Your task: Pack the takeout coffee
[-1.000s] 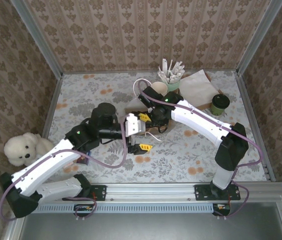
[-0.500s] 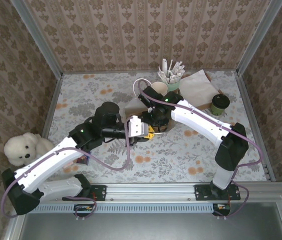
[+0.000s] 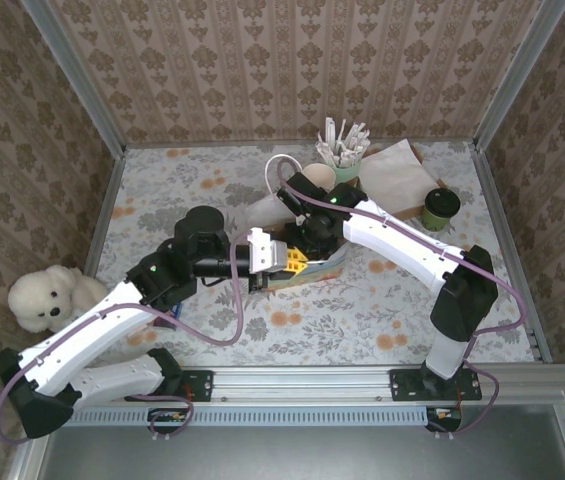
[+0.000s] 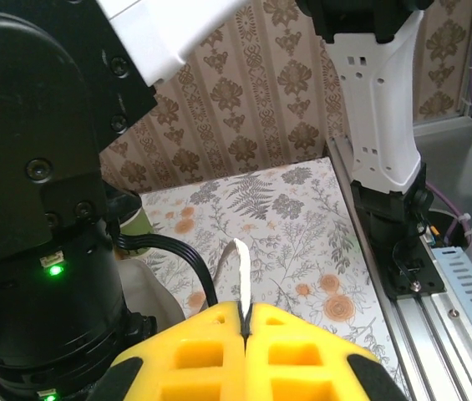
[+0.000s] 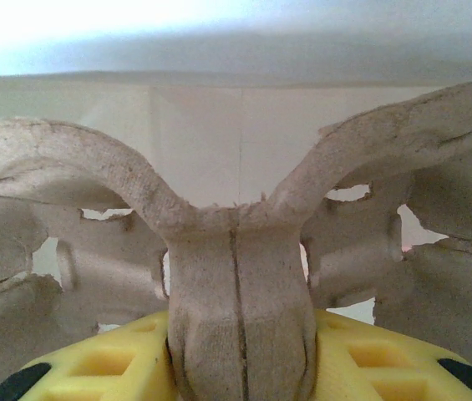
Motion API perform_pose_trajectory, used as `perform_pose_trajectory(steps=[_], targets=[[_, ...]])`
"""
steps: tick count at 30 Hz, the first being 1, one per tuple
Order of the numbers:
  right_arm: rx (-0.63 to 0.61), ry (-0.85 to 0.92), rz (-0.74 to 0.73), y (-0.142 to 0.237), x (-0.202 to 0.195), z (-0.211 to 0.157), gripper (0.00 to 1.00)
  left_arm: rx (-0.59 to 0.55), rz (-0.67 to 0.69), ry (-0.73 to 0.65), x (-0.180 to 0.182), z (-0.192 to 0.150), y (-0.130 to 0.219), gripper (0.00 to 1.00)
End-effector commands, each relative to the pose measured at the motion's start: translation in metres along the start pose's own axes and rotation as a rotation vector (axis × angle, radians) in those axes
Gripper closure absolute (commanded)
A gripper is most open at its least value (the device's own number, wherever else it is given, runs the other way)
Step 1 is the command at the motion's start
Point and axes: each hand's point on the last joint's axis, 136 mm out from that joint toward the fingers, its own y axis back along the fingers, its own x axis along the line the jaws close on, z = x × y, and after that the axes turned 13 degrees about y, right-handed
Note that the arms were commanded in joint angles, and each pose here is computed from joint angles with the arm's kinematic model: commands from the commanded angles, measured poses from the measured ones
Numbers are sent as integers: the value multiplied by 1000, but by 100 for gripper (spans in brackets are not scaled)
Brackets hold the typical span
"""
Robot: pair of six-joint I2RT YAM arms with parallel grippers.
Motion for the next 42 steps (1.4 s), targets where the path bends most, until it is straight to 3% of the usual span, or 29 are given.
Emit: perform_pose_trajectory(steps=[1, 12, 16, 23, 30, 34, 35, 39, 42], targets=[[52, -10, -44, -15, -8, -12, 59, -49, 18, 27, 3, 13, -2, 100], [55, 32, -33, -24, -4, -16, 60, -78, 88, 79, 14, 29, 4, 98], [61, 37, -27, -29, -3, -19, 60, -98, 87, 118, 13, 42, 8, 91], [41, 36, -1, -28, 2, -18, 59, -95, 90, 167, 15, 53, 10, 88], [39, 49, 17, -25, 5, -17, 58, -76, 107, 88, 8, 54, 30, 39], [24, 49, 7, -21, 4, -14, 58, -147, 260, 102, 34, 61, 59, 19], [24, 52, 6, -21, 4, -14, 58, -170, 340, 151, 52, 61, 69, 13], [27, 53, 3, -22, 4, -13, 58, -189, 639, 460, 129, 46, 104, 4], [29, 53, 4, -24, 5, -12, 58, -155, 820, 726, 181, 12, 126, 4]])
